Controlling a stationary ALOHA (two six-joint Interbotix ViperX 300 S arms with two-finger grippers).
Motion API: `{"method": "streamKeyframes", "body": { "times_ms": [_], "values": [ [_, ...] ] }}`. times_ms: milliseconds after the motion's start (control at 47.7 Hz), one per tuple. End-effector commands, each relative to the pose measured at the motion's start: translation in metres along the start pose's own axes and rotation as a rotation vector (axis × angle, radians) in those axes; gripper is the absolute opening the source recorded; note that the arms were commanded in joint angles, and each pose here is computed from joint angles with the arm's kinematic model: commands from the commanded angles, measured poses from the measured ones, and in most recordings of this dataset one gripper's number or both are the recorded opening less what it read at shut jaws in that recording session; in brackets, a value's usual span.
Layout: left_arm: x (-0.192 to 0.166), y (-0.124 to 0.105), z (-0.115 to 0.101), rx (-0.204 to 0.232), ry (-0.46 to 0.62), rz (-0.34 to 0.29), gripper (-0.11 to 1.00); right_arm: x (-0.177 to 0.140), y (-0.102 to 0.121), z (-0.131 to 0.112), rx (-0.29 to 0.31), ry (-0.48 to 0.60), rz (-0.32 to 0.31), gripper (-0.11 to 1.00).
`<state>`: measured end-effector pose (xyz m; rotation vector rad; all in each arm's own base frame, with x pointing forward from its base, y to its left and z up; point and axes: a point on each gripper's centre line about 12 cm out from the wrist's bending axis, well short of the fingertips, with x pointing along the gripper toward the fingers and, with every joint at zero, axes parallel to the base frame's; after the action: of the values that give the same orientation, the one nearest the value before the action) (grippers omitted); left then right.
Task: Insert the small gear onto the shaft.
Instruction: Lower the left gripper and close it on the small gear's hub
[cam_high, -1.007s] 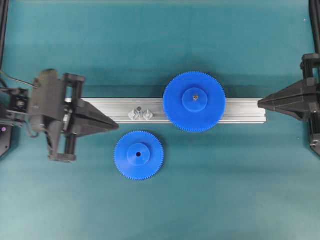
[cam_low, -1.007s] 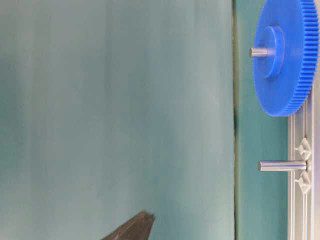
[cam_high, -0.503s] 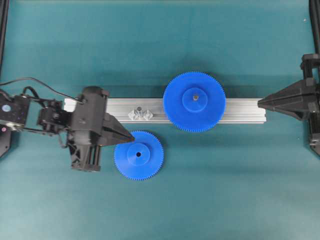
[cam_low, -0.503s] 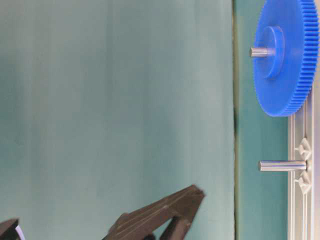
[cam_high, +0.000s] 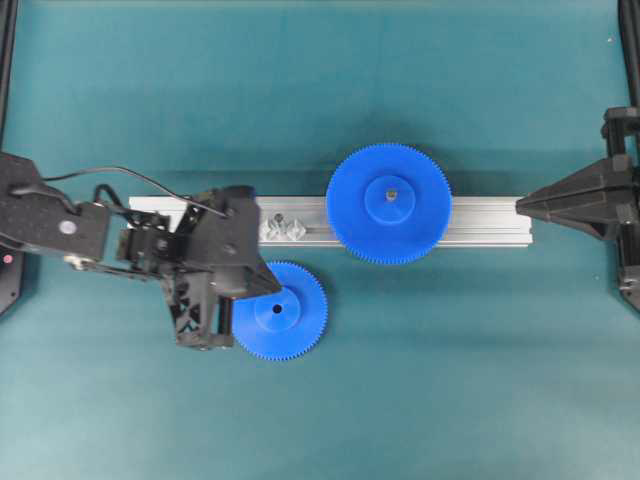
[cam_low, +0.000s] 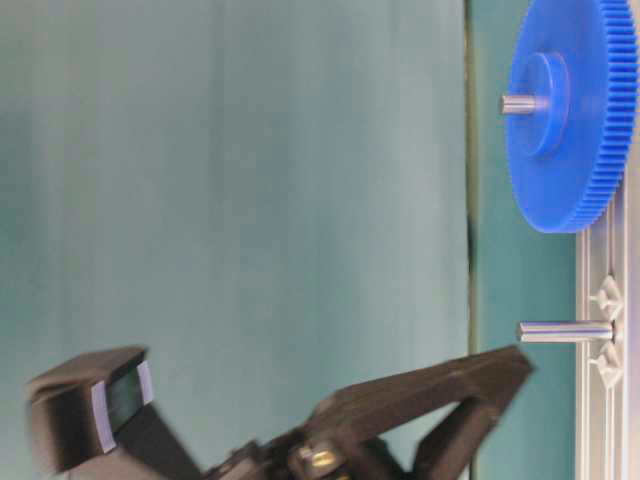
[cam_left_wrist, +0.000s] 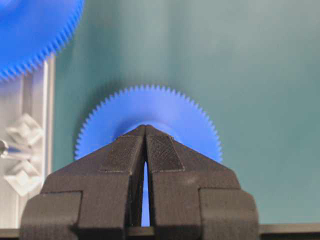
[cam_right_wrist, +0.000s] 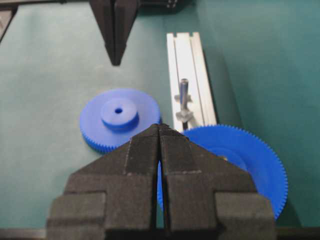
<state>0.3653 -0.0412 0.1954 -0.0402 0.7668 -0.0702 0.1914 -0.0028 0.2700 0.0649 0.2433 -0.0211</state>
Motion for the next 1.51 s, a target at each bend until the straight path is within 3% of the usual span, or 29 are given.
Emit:
{"method": "streamKeyframes", "body": {
  "times_ms": [0,503,671,881,1489],
  "values": [
    [0.001,-0.002,0.01,0.005,0.002,-0.002,-0.01,0.0,0.0,0.003,0.008,-0.011,-0.002,0.01],
    [0.029,-0.002,0.007,0.011,0.227,0.022,-0.01,-0.002,-0.001,0.0,0.008,-0.011,-0.002,0.01],
    [0.041,-0.002,0.004,0.044,0.303,0.025,-0.01,-0.004,-0.001,-0.001,0.01,-0.019,-0.002,0.01],
    [0.049,-0.002,0.008,0.084,0.331,0.022,-0.01,-0.007,-0.001,-0.003,0.012,-0.023,-0.003,0.01],
    [0.059,-0.006,0.016,0.083,0.467,0.028,-0.01,-0.01,-0.004,-0.005,0.015,-0.032,-0.016,0.01]
  ]
}}
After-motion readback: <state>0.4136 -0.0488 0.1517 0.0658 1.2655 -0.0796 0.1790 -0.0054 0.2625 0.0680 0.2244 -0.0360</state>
